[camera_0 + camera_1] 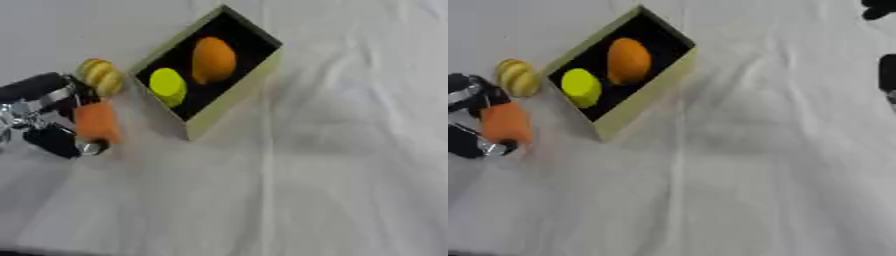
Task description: Pick up objects on the table and place them in the box.
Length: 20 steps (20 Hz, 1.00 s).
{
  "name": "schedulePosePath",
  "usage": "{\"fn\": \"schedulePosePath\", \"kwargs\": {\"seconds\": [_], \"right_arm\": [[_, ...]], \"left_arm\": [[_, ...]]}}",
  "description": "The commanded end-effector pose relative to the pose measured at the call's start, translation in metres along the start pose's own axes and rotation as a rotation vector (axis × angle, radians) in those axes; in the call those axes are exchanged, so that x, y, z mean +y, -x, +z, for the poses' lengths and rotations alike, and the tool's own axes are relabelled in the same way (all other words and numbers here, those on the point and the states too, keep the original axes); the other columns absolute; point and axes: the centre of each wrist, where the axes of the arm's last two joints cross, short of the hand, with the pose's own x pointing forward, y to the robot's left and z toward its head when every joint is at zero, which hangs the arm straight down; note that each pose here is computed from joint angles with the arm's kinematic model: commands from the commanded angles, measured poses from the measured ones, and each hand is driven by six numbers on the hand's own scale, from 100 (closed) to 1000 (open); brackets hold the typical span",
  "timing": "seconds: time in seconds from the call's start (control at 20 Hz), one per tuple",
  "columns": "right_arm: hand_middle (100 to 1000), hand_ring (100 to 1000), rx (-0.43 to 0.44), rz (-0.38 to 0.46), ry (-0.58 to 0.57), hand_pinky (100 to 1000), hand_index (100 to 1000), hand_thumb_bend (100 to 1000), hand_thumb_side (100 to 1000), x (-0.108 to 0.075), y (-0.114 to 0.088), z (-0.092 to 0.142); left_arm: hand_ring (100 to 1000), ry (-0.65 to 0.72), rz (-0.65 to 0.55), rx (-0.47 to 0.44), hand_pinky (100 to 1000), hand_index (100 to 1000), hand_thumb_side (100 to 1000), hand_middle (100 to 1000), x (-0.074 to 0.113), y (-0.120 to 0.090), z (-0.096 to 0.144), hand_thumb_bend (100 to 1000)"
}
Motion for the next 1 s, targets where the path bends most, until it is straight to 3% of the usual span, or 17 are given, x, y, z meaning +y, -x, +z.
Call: {"fn": "schedulePosePath", "kwargs": {"seconds": [0.05,0.25,0.5,0.75,1.0], "right_arm": [[677,810,-0.029,0.026,-0.007,920,807,100,378,-0.010,-0.004,-0.006],[677,810,-0.032,0.024,-0.011,919,807,100,376,-0.010,-0.004,-0.006],[677,811,-0.038,0.019,-0.007,916,807,100,371,-0.010,-0.004,-0.007],[677,811,-0.049,0.013,-0.002,915,808,100,368,-0.010,-0.004,-0.008],[676,811,-0.057,0.008,-0.004,916,808,100,371,-0.009,-0.004,-0.009]], "left_arm": [[503,-0.112,-0.066,-0.043,595,630,140,457,0.036,-0.013,0.016,247],[503,-0.202,-0.087,-0.124,599,638,144,456,0.062,-0.038,0.019,236],[508,-0.254,-0.105,-0.208,603,648,149,460,0.075,-0.063,0.002,241],[522,-0.278,-0.124,-0.239,612,665,160,475,0.075,-0.079,-0.028,261],[537,-0.234,-0.138,-0.225,622,681,174,491,0.058,-0.080,-0.063,295]]}}
